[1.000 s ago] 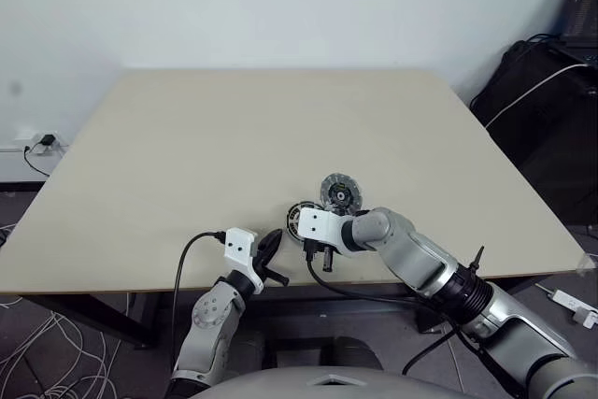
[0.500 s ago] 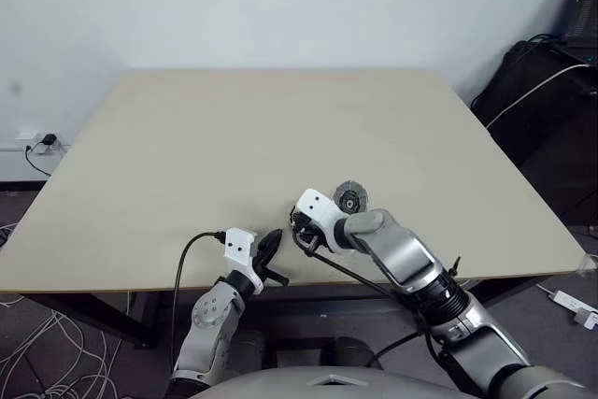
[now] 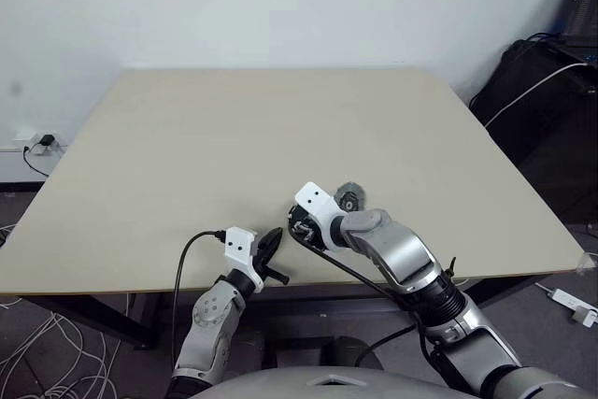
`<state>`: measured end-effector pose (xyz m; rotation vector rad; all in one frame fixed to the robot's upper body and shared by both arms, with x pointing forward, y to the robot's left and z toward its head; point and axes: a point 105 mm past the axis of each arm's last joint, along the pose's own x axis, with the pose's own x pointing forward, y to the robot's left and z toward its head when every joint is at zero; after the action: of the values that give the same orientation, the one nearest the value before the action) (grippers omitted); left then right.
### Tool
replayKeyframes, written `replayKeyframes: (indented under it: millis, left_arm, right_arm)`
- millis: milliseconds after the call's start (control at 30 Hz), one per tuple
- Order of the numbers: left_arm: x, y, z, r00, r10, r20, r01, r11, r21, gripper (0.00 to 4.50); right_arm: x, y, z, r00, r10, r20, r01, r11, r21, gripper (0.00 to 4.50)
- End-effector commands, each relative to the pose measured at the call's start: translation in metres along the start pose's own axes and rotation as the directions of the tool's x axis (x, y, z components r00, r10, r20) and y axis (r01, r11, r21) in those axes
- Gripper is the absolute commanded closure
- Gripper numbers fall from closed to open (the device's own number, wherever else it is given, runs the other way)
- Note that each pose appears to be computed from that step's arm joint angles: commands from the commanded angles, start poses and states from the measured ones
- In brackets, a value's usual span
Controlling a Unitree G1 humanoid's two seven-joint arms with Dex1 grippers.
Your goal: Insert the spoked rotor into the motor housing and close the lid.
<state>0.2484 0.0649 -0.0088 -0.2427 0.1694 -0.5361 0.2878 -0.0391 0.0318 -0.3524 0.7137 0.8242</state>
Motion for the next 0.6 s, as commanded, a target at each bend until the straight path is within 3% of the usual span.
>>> replayKeyframes:
  millis: [33, 200, 333, 433, 500, 600]
  left_arm:
    - [0.004, -0.003, 0.010, 0.999, -0.019, 0.046, 0.019, 1.000, 0.003, 4.50]
    - [0.004, -0.005, 0.010, 0.999, -0.027, 0.044, 0.027, 1.000, 0.002, 4.50]
    - [0.005, -0.006, 0.010, 0.998, -0.040, 0.041, 0.040, 0.999, 0.003, 4.50]
    - [0.004, -0.007, 0.010, 0.998, -0.050, 0.037, 0.050, 0.999, 0.006, 4.50]
    - [0.004, -0.008, 0.010, 0.998, -0.059, 0.034, 0.059, 0.998, 0.012, 4.50]
    - [0.003, -0.008, 0.011, 0.997, -0.068, 0.032, 0.067, 0.998, 0.021, 4.50]
  right_arm:
    - [-0.011, -0.004, 0.031, 0.989, -0.031, 0.144, 0.030, 1.000, 0.010, 1.81]
    - [-0.023, -0.008, 0.067, 0.942, -0.080, 0.327, 0.059, 0.996, 0.073, 1.81]
    - [-0.041, -0.024, 0.097, 0.842, -0.211, 0.496, 0.148, 0.975, 0.165, 2.71]
    - [-0.055, -0.041, 0.105, 0.764, -0.336, 0.551, 0.262, 0.942, 0.210, 3.75]
    - [-0.073, -0.065, 0.104, 0.672, -0.474, 0.569, 0.392, 0.879, 0.270, 4.41]
    - [-0.094, -0.088, 0.092, 0.582, -0.594, 0.555, 0.508, 0.799, 0.322, 4.46]
